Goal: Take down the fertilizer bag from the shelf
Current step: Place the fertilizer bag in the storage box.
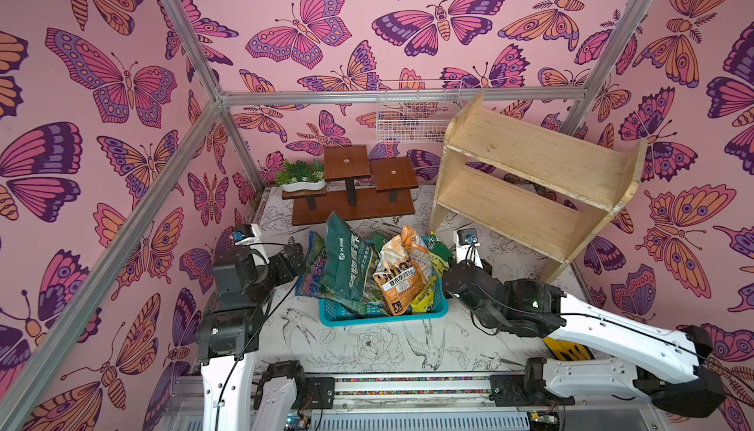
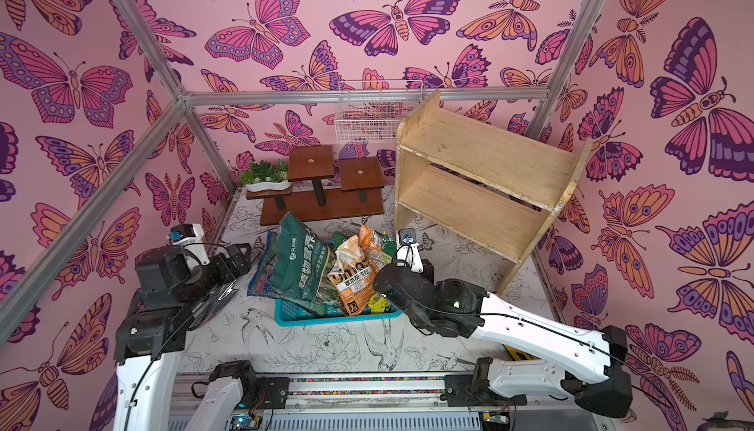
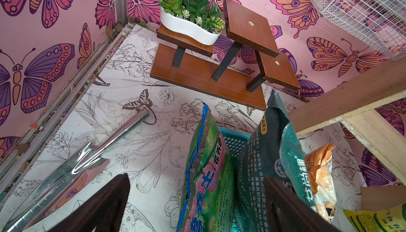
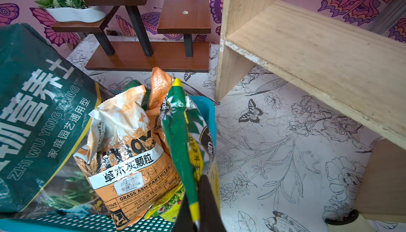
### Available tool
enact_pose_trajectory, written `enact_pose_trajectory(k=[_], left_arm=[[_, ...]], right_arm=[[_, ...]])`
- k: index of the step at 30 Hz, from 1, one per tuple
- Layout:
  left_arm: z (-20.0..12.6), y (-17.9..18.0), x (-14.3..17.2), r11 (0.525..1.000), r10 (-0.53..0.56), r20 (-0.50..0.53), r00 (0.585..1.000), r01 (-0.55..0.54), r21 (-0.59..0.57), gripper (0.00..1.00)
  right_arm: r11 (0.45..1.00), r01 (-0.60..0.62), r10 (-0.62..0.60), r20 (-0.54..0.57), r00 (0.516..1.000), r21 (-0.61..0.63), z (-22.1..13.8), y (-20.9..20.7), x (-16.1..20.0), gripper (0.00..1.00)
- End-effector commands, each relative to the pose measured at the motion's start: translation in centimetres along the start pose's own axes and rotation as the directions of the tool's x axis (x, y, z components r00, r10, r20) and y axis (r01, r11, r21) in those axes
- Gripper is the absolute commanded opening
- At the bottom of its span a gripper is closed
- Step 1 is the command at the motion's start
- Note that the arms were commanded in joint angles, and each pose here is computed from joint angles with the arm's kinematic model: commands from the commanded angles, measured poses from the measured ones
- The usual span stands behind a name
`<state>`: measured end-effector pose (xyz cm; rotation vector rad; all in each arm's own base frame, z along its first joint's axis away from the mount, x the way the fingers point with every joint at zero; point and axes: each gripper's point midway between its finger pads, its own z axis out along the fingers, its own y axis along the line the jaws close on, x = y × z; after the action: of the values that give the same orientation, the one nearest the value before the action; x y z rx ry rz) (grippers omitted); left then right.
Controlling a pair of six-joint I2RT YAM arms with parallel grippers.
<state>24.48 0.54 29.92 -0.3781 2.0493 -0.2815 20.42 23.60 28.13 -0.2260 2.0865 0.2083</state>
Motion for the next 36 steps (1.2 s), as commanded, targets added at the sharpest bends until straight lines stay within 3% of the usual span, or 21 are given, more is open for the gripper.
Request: enact_pose_trajectory(k=[1,16,26,32,36], left_arm=[[0.1,0.1,-0.1,1.0,0.006,0.008,1.0,-0.006,0.003,1.0],[0.1,0.0,-0.1,1.0,0.005,0.009,1.0,-0.005,0.003,1.0],[0.1,0.1,-0.2,1.0,0.006,0.012,1.0,-0.006,0.001,1.0],[0.1,0.1,-0.2,1.0,0.006,0.011,1.0,-0.006,0.002,1.0],[0.0,0.0,-0.2,1.0,0.006,0.012,1.0,-0.006,0.002,1.0]], right_arm=[[0.995,-0.098,0.096,0.071,0.993,0.027,-0.2,-0.2,-0.8,0.0],[0.989,-0.128,0.125,0.05,0.991,0.069,1.3,-0.9,2.5,0.0],[0.985,-0.162,0.163,0.002,0.987,-0.06,3.3,3.9,4.3,0.0],[0.982,-0.184,0.185,0.003,0.983,-0.048,5.2,6.0,5.5,0.0],[0.976,-0.219,0.219,0.027,0.975,-0.003,6.0,4.9,7.0,0.0]])
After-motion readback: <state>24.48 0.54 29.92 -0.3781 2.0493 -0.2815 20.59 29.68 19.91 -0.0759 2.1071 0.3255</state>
